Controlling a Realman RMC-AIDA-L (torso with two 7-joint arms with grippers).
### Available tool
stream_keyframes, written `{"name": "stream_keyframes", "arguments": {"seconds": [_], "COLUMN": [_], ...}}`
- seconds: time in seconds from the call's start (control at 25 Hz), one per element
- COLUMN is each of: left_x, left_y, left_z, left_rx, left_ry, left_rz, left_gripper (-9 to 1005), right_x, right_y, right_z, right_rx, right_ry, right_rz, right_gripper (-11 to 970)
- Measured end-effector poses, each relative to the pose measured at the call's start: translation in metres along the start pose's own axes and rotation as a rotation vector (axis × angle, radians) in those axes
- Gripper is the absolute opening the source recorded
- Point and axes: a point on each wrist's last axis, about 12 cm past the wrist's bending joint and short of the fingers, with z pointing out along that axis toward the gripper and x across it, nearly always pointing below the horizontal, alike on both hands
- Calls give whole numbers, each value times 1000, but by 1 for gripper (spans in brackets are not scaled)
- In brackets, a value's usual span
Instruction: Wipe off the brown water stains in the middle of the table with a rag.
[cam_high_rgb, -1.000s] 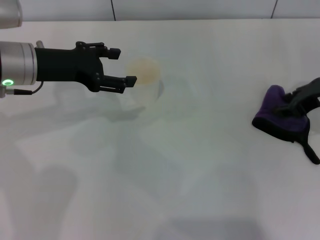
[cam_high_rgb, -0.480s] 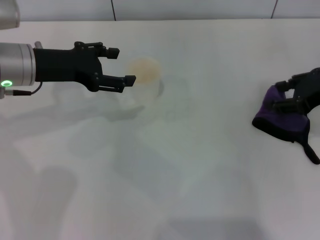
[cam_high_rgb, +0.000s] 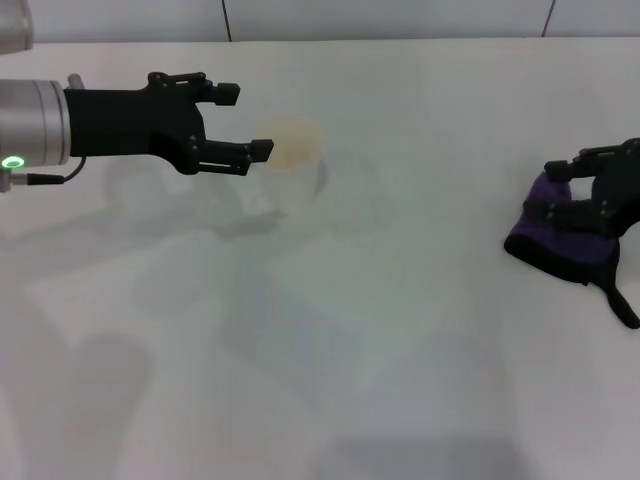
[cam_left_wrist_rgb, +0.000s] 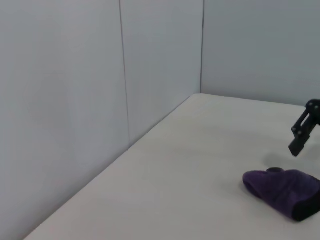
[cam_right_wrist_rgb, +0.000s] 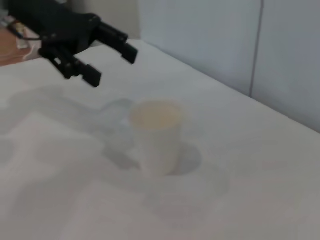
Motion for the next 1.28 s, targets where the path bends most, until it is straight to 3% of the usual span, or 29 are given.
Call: {"name": "stream_keyframes", "arguments": {"seconds": [0.4, 0.76, 1.28], "left_x": [11, 25, 29], "left_y": [-7, -15, -22], "left_z": [-15, -27, -29], "left_rx": [-22, -38, -10], "left_ry": [-93, -139, -150], "left_rz": [-11, -12, -12], "left_gripper": [875, 875, 875], "right_x": [-4, -8, -11], "right_y": [8, 11, 5], "right_z": [7, 9, 14], "right_rx": [-76, -108, -105], "right_ry": [-147, -150, -95], "right_rz": [-99, -145, -114], "right_gripper": [546, 546, 546]}}
